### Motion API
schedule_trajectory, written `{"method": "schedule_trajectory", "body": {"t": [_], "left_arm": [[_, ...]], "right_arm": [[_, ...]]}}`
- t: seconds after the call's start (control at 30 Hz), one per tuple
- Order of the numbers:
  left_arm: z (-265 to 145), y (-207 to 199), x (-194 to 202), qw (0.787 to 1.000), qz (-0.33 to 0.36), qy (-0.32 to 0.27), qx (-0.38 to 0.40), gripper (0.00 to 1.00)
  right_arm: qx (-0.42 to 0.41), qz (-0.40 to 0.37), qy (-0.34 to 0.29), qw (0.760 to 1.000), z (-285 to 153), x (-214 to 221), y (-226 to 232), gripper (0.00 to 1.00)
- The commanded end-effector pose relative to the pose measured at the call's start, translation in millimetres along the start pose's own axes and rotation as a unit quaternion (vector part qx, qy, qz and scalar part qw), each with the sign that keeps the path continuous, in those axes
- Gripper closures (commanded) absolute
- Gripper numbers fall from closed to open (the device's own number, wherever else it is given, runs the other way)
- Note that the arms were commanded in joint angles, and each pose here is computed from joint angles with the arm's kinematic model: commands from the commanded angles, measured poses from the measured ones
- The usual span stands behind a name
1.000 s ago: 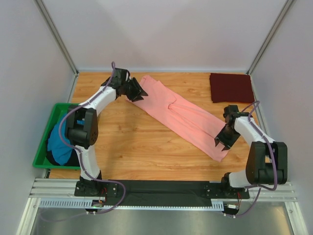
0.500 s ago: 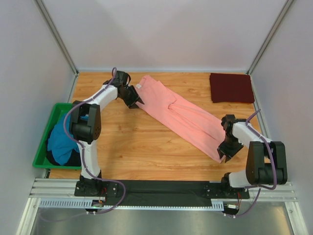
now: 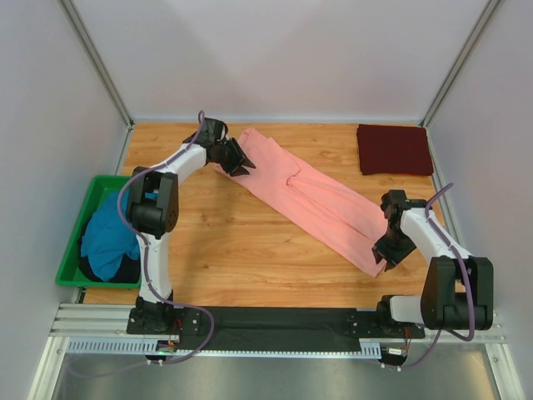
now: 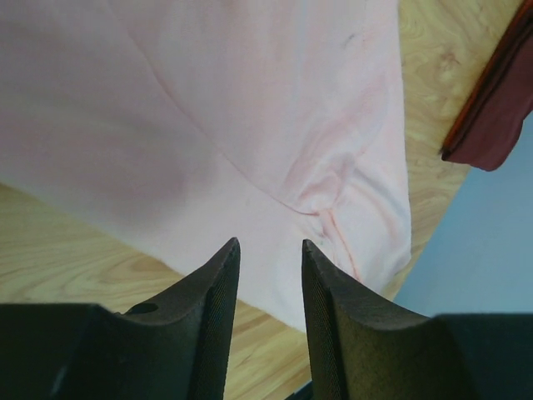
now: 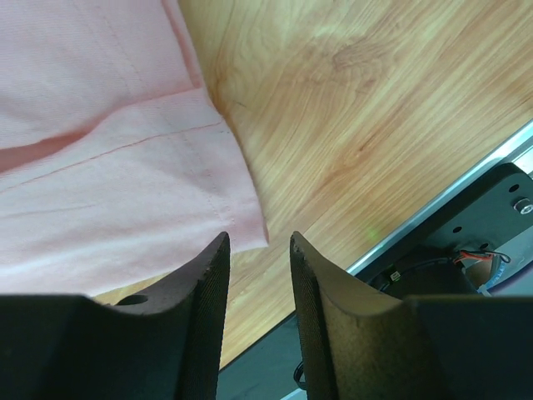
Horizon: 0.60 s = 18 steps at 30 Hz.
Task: Fold and stack the t-shirts
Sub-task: Fold the tshirt
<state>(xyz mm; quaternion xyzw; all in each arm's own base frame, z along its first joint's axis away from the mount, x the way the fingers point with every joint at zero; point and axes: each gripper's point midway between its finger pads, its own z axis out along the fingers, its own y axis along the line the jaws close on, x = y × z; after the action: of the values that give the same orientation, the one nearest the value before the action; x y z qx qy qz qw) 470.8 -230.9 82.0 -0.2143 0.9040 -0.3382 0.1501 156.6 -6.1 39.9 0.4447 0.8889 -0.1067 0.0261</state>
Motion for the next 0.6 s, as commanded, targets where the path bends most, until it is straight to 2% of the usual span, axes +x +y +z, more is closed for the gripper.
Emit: {"method": "schedule_trajectory", "body": {"t": [0.0,0.27,0.37,0.57], "left_arm": [[9.7,-11.3,-4.1,1.0,0.003,-0.002,0.021,0.57],[46.5,32.1,2.3,0.999,0.006,0.026,-0.032,0.58],[49.2,29.4,1.3,0.999,0.016,0.032,-0.025,0.58],[28.2,-10.5,-6.7,0.998,0.042,0.024,0.031,0.58]], "right_arm": [[-0.011,0.012,-0.011,1.0,-12.7,-9.7,8.5,0.63],[-0.086,0.01,-0.027,0.996,-11.9,-18.5,39.6,0.65],[-0.075,0.005,-0.014,0.997,-0.3,-11.7,36.9,0.64],[-0.063,-0.009,-0.008,0.998,9.0,-5.6,29.6,0.64]]}}
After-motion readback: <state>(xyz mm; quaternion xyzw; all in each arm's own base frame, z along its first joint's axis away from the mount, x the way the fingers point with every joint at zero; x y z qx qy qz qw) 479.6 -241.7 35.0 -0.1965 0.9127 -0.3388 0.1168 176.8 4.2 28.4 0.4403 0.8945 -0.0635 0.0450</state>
